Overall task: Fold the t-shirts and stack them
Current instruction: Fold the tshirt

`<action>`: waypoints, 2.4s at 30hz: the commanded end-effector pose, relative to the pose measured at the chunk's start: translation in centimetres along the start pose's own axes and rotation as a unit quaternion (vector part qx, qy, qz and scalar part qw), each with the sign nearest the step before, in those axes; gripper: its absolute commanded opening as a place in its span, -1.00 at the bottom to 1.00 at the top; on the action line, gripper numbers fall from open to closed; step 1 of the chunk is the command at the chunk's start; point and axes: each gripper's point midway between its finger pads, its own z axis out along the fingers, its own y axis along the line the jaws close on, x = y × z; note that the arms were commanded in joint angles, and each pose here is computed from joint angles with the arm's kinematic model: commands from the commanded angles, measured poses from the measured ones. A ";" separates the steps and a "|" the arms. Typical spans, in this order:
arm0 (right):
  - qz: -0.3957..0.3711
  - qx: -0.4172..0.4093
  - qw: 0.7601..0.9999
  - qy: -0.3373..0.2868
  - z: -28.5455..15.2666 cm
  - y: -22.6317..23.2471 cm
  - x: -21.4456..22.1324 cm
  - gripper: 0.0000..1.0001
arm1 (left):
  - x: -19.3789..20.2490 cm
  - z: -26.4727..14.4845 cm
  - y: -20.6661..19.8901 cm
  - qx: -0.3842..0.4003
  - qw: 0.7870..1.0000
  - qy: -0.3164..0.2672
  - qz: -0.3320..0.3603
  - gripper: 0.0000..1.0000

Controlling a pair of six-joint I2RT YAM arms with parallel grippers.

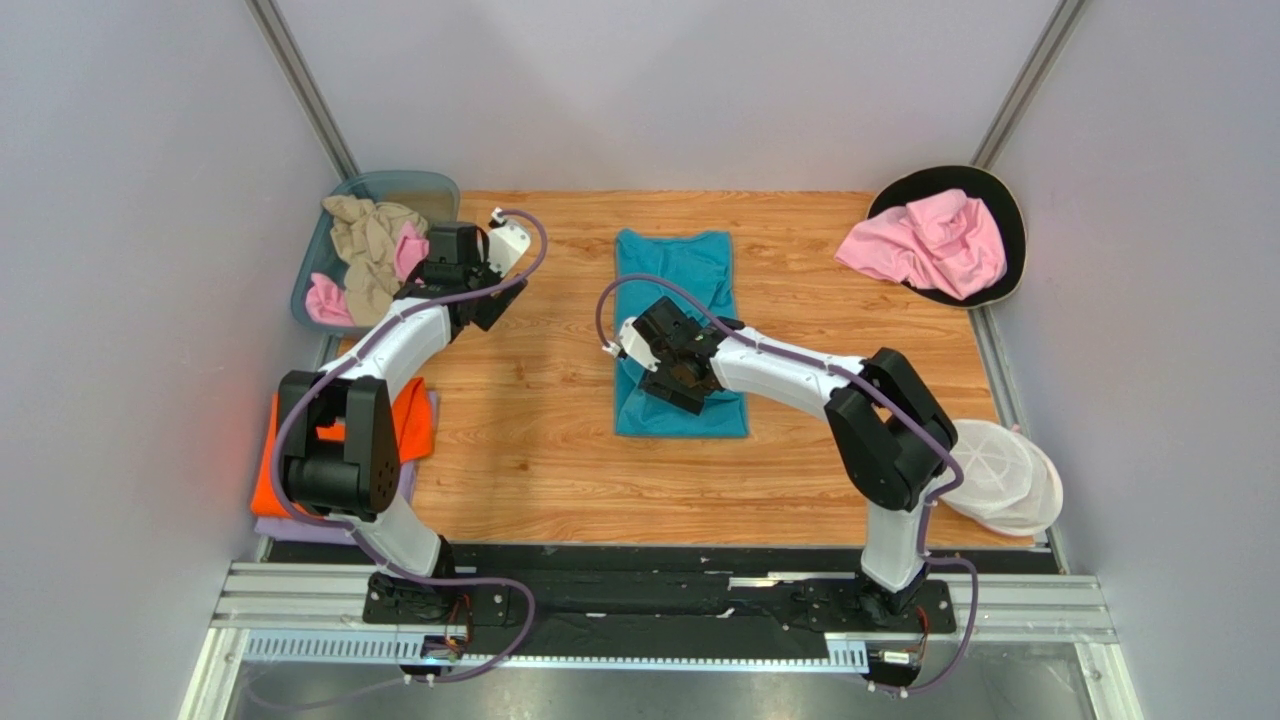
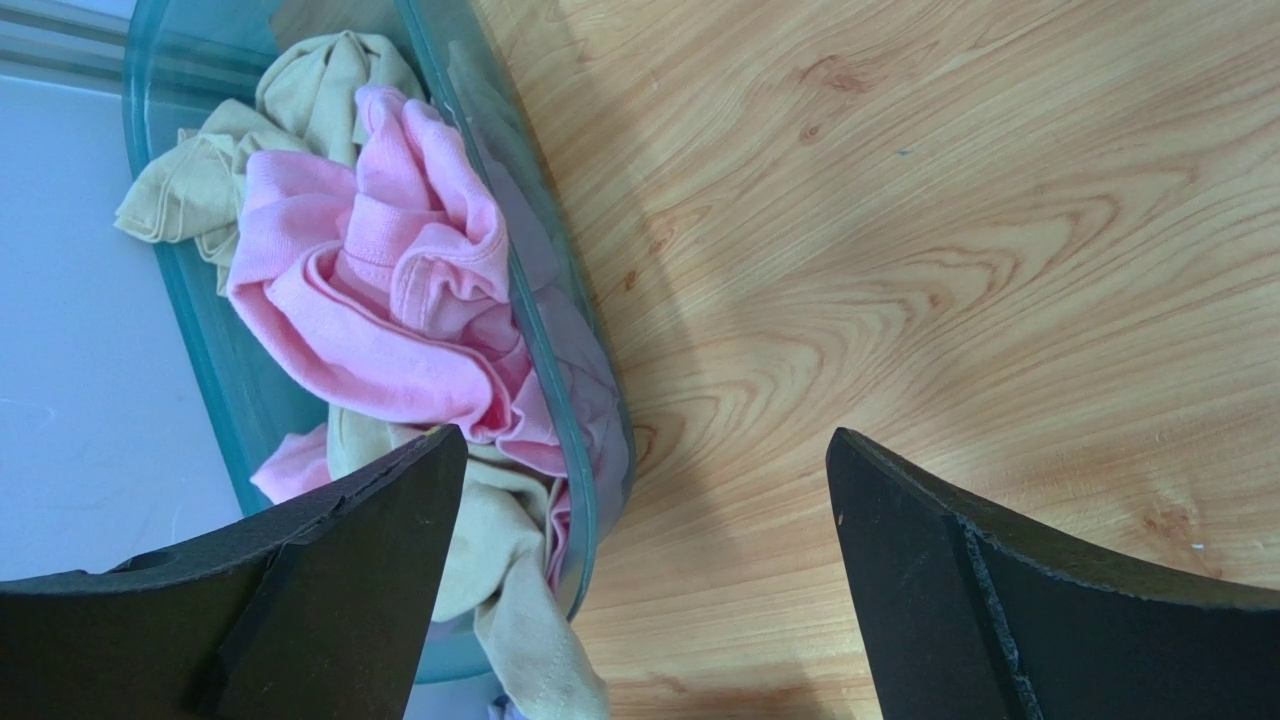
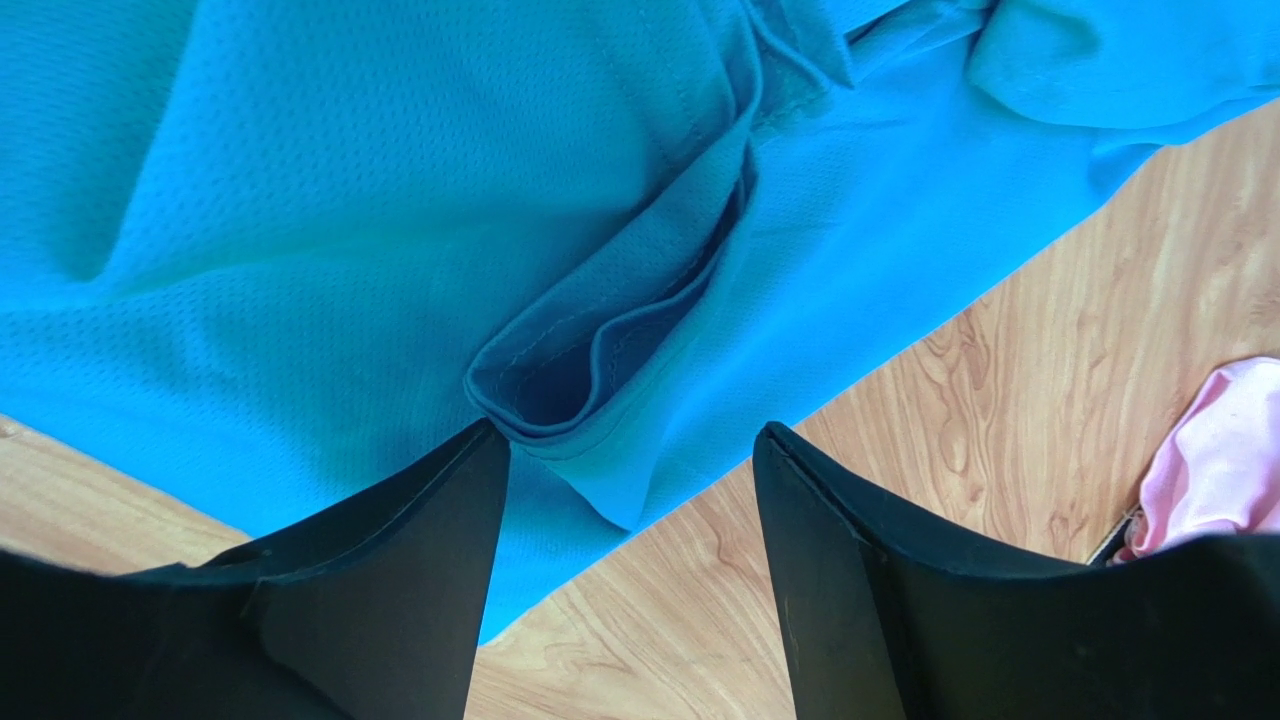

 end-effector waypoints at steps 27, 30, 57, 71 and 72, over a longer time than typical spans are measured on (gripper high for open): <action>0.003 -0.009 1.000 -0.019 0.8 -0.3 -1.5 -1.00 | -0.2 0.0 1.0 -0.020 1.000 -0.010 0.006 0.99; 0.012 0.015 1.000 -0.020 0.1 -1.7 -1.6 -1.00 | -0.1 0.0 0.9 -0.020 1.000 -0.010 0.005 0.99; 0.058 0.094 0.994 0.004 1.0 -10.7 -0.6 -0.80 | 0.3 0.5 0.5 -0.015 1.000 -0.003 0.007 0.99; 0.088 0.081 0.993 -0.011 0.1 -10.1 -0.9 0.40 | 0.2 0.2 0.6 -0.016 1.000 -0.007 0.007 0.99; 0.089 0.080 0.993 -0.014 -0.2 -10.0 -1.0 0.40 | 0.3 0.2 0.5 -0.016 1.000 -0.007 0.005 0.99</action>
